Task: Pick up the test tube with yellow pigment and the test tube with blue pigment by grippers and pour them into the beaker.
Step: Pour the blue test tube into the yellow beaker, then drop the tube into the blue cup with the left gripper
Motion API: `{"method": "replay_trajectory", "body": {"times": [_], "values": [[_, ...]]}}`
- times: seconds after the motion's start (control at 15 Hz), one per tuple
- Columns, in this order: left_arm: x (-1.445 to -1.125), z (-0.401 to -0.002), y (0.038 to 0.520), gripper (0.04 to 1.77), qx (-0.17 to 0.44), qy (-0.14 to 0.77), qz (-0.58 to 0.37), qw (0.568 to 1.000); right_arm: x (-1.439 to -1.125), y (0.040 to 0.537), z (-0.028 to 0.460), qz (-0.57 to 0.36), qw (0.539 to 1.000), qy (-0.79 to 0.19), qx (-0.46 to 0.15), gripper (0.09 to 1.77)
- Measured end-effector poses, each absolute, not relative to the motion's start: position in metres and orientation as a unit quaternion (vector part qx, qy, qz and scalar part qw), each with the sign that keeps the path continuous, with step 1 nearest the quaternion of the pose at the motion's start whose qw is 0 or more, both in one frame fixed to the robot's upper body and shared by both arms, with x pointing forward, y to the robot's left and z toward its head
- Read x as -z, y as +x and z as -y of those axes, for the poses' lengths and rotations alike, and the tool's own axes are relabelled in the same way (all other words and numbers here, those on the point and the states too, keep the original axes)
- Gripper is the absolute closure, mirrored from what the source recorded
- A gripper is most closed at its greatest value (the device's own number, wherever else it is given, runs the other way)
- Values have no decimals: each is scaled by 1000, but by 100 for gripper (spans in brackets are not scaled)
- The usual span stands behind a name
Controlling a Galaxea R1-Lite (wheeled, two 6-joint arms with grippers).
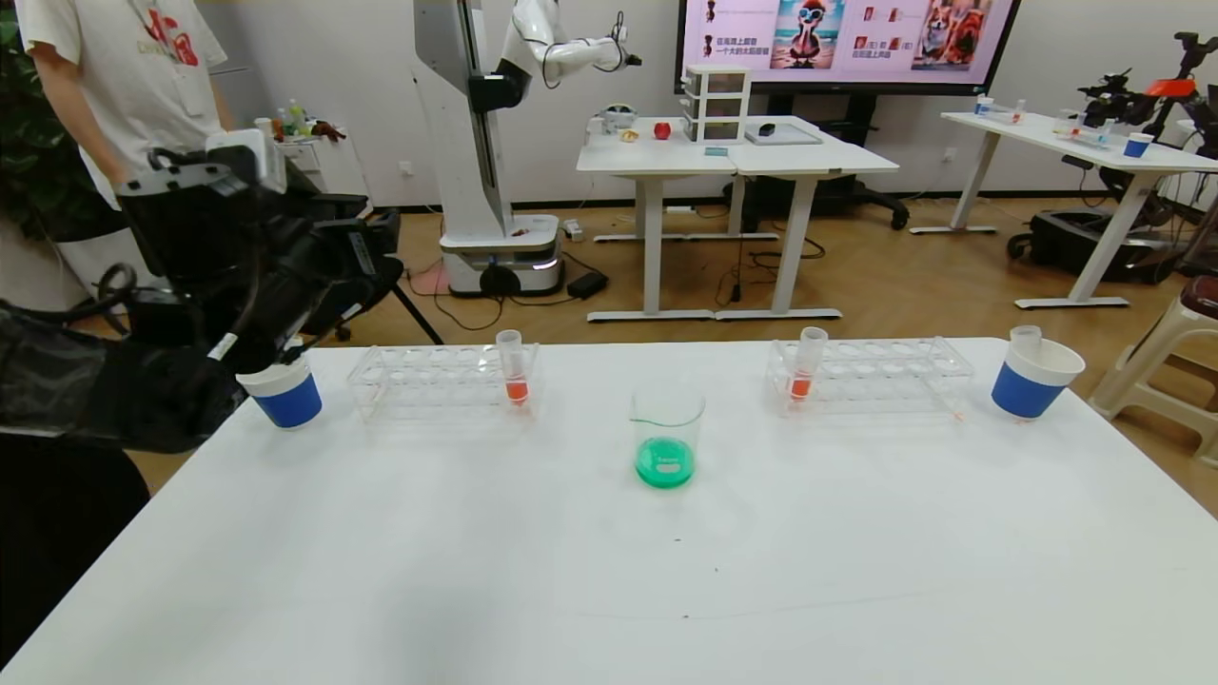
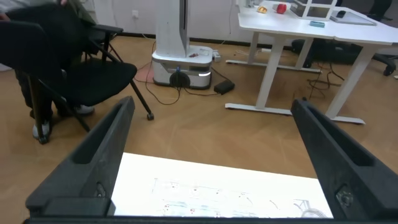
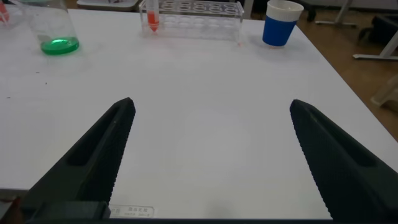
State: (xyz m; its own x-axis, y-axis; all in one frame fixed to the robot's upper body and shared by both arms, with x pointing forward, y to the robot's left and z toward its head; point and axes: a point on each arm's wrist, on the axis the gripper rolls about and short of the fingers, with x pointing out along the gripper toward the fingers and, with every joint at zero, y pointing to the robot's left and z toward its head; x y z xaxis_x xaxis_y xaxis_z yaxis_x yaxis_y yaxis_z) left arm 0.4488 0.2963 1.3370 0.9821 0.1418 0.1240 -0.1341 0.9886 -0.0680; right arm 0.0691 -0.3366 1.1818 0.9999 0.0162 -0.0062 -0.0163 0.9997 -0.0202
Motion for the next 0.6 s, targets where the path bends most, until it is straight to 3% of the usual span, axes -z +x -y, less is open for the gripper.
{"method": "replay_trajectory", "body": {"times": [0.4, 0.6], "values": [[-1405, -303, 359, 6, -52, 5, 113, 992, -1182, 69, 337, -3, 1000, -10, -8, 12], [-1419, -309, 299, 6, -44, 32, 134, 990, -1182, 69, 337, -3, 1000, -10, -8, 12]]}}
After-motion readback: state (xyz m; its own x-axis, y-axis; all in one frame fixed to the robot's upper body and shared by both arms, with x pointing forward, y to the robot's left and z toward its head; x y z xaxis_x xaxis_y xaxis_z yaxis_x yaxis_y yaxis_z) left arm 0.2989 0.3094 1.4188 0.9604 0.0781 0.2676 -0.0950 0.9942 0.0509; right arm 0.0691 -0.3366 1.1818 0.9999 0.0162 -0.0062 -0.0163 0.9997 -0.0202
